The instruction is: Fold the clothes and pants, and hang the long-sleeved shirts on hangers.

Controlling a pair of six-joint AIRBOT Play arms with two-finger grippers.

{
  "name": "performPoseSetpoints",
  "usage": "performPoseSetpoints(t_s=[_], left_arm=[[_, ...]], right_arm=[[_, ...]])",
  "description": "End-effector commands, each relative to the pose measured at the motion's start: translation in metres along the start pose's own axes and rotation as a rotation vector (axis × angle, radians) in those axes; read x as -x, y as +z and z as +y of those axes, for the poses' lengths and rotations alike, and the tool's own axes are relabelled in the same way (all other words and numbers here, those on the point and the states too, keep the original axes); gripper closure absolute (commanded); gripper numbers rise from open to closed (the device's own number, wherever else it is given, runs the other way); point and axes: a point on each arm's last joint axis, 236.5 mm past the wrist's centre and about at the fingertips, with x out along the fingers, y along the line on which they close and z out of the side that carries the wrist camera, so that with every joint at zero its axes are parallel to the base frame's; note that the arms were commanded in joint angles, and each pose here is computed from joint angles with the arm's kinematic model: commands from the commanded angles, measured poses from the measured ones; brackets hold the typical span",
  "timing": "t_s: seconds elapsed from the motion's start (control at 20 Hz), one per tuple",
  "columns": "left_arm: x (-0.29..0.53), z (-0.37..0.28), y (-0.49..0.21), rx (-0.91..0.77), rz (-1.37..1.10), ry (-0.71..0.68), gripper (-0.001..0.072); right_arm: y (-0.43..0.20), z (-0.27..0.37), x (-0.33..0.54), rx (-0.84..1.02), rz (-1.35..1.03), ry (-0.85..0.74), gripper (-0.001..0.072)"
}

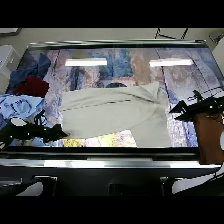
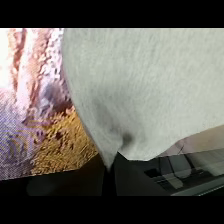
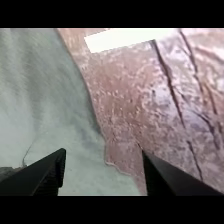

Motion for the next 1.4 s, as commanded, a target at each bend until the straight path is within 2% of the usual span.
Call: performPoseSetpoints(t_s=[0.0,0.1,0.2,0.25,0.3,0.4,0.5,0.6,0.7,0.85,0.95,1.15,1.35], left_arm=[[0.002,-0.002,0.000,-0.007,-0.009,-0.002,0.0684],[0.002,-0.003,0.000,-0.005,-0.007,-0.006,0.0683],[0.002,-0.003,0.001,-0.006,-0.012,-0.005,0.0684],[0.003,-0.003,0.003,-0.007,-0.018,-0.004,0.0683],[0.005,-0.004,0.005,-0.011,-0.026,-0.005,0.0684],[0.017,-0.016,0.020,-0.047,-0.068,-0.012,0.0684],[0.062,-0.053,0.060,-0.156,-0.226,-0.031,0.0685],[0.152,-0.116,0.107,-0.310,-0.489,-0.062,0.0685],[0.283,-0.196,0.125,-0.490,-0.831,-0.095,0.0684],[0.459,-0.293,0.066,-0.761,-1.284,-0.101,0.0684],[0.516,-0.325,0.009,-0.865,-1.445,-0.097,0.0684],[0.552,-0.347,-0.070,-0.913,-1.584,-0.167,0.0684],[0.585,-0.354,-0.117,-0.921,-1.740,-0.210,0.0685]], right_arm=[[0.003,0.014,-0.030,0.027,0.032,0.031,0.0171],[0.003,0.016,-0.042,0.017,0.038,-0.015,0.0186],[-0.003,0.024,-0.049,0.033,0.062,-0.026,0.0387],[-0.006,0.027,-0.050,0.039,0.075,-0.024,0.0566],[-0.010,0.031,-0.049,0.042,0.087,-0.018,0.0660],[-0.010,0.044,-0.032,0.074,0.054,-0.013,0.0662],[0.004,0.076,0.013,0.187,-0.074,-0.017,0.0662],[0.025,0.134,0.093,0.347,-0.324,-0.026,0.0662],[0.025,0.213,0.208,0.538,-0.684,-0.033,0.0661],[-0.059,0.313,0.390,0.832,-1.266,-0.115,0.0661],[-0.144,0.339,0.464,0.903,-1.540,-0.173,0.0661],[-0.252,0.345,0.505,0.913,-1.731,-0.182,0.0661],[-0.297,0.347,0.521,0.926,-1.831,-0.190,0.0661]])
